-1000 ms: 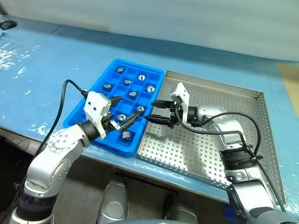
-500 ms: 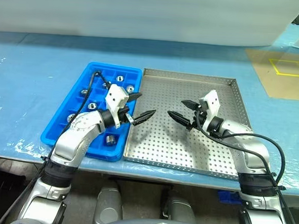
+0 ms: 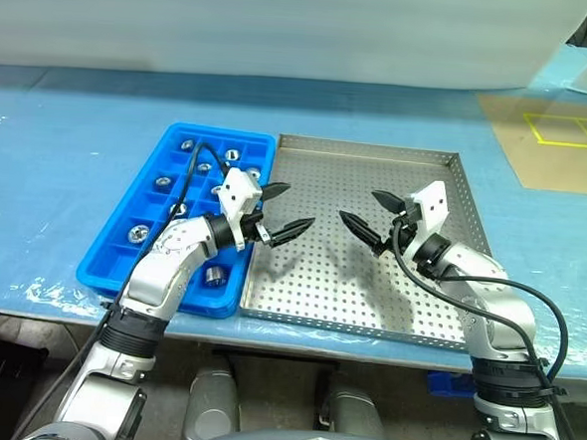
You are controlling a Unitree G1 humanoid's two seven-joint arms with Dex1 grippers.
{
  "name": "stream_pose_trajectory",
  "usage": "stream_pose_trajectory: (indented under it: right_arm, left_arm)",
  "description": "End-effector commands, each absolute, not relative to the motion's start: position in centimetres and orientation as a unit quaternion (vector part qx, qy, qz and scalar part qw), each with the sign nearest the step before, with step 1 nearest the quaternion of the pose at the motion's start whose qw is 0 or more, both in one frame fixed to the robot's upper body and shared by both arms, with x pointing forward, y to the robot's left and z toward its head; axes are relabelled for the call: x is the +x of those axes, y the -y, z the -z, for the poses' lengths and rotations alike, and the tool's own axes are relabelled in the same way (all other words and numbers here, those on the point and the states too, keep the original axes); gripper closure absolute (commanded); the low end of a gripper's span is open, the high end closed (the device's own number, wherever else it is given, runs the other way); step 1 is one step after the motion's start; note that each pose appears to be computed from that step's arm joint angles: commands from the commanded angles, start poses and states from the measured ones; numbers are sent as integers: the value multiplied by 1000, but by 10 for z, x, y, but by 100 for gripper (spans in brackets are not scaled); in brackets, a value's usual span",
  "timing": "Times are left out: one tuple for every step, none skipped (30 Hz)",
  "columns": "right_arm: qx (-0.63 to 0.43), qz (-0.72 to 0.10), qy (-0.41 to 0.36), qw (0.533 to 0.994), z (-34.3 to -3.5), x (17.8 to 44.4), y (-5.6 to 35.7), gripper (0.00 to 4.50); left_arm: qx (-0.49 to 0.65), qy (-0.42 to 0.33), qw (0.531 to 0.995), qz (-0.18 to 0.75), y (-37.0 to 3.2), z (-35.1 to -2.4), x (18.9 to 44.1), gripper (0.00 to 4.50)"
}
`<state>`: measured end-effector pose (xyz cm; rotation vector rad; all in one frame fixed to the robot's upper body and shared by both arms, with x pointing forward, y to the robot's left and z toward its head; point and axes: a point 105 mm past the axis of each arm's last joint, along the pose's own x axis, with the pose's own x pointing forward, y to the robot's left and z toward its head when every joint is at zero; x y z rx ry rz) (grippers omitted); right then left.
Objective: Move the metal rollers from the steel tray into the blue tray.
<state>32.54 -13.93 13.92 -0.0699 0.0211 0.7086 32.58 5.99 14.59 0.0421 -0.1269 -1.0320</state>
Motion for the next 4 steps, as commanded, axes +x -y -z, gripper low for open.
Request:
stream_pose_trajectory:
  right_arm:
    - [-34, -354, 19, 934, -150, 320, 136, 1]
    - [-35, -355, 18, 934, -149, 319, 135, 1]
    - [-38, -358, 15, 933, -146, 318, 133, 1]
    - [-38, -361, 14, 932, -145, 317, 132, 1]
  left_arm:
    - [39, 89, 863, 496, -57, -157, 327, 0]
    - [39, 90, 864, 495, -57, -157, 327, 0]
    - [35, 92, 865, 492, -58, -158, 328, 0]
    - [32, 93, 866, 490, -58, -159, 328, 0]
